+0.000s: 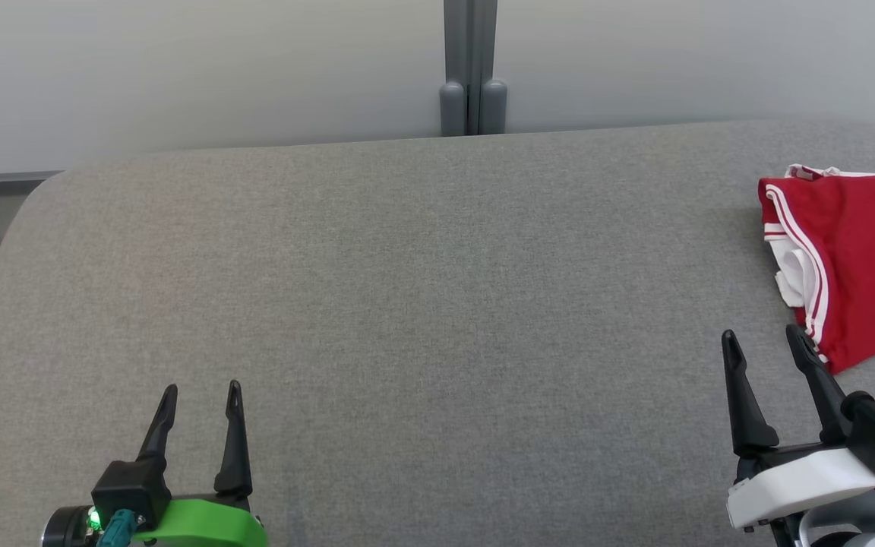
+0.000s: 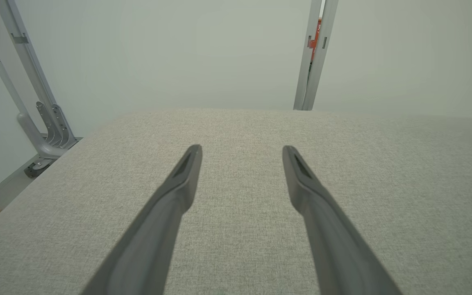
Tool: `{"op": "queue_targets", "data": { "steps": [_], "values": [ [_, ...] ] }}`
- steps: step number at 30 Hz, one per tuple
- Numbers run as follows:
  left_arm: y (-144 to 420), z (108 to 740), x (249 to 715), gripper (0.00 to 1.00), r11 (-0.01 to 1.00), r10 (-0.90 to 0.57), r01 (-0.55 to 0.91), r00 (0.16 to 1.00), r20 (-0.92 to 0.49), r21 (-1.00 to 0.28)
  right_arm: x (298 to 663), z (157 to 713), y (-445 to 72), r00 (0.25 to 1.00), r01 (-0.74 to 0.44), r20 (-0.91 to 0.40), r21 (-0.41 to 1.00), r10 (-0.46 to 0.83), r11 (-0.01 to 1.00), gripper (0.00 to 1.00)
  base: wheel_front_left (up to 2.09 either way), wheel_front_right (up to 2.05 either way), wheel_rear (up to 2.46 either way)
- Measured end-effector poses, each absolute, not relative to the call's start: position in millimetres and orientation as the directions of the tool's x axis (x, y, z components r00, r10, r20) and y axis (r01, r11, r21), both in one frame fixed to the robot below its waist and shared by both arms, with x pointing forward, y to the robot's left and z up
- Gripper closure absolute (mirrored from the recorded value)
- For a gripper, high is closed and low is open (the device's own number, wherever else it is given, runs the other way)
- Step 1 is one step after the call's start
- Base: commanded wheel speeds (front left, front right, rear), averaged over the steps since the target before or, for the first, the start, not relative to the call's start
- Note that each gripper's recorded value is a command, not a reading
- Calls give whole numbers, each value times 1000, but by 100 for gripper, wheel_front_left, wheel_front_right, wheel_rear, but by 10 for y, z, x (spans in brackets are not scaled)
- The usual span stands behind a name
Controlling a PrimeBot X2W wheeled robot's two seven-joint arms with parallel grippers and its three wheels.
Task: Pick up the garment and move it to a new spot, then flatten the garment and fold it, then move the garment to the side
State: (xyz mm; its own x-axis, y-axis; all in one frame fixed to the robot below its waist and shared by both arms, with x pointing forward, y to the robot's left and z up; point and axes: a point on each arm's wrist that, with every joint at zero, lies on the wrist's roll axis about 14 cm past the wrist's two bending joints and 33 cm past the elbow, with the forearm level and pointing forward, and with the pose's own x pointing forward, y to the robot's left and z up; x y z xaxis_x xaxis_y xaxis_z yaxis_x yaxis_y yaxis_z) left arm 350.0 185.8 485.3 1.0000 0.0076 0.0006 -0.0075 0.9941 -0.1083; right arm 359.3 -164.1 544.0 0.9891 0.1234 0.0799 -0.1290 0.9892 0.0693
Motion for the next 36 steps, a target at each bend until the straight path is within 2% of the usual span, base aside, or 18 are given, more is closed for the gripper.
{"op": "queue_targets", "data": {
  "steps": [11, 12, 16, 36],
  "values": [
    [1880, 4892, 3522, 0, 995, 15, -14, 1000, 15, -94, 3620, 5400, -1612, 989, -137, 68, 71, 133, 988, 0, 0, 0, 0],
    [1877, 4891, 3523, 100, 996, 15, -14, 1000, 15, -93, 3619, 5382, -1609, 989, -137, 63, 73, 133, 988, 100, 0, 0, 0],
    [1867, 4732, 3463, 100, 995, 17, -21, 999, -39, -102, 3593, 5244, -1596, 991, -133, 21, 92, 132, 987, 100, 0, 0, 0],
    [1989, 4630, 3510, 100, 887, 66, -119, 989, -132, -446, 3651, 5131, -1654, 994, -99, 2, 458, 110, 884, 100, 0, 0, 0]
  ]
}}
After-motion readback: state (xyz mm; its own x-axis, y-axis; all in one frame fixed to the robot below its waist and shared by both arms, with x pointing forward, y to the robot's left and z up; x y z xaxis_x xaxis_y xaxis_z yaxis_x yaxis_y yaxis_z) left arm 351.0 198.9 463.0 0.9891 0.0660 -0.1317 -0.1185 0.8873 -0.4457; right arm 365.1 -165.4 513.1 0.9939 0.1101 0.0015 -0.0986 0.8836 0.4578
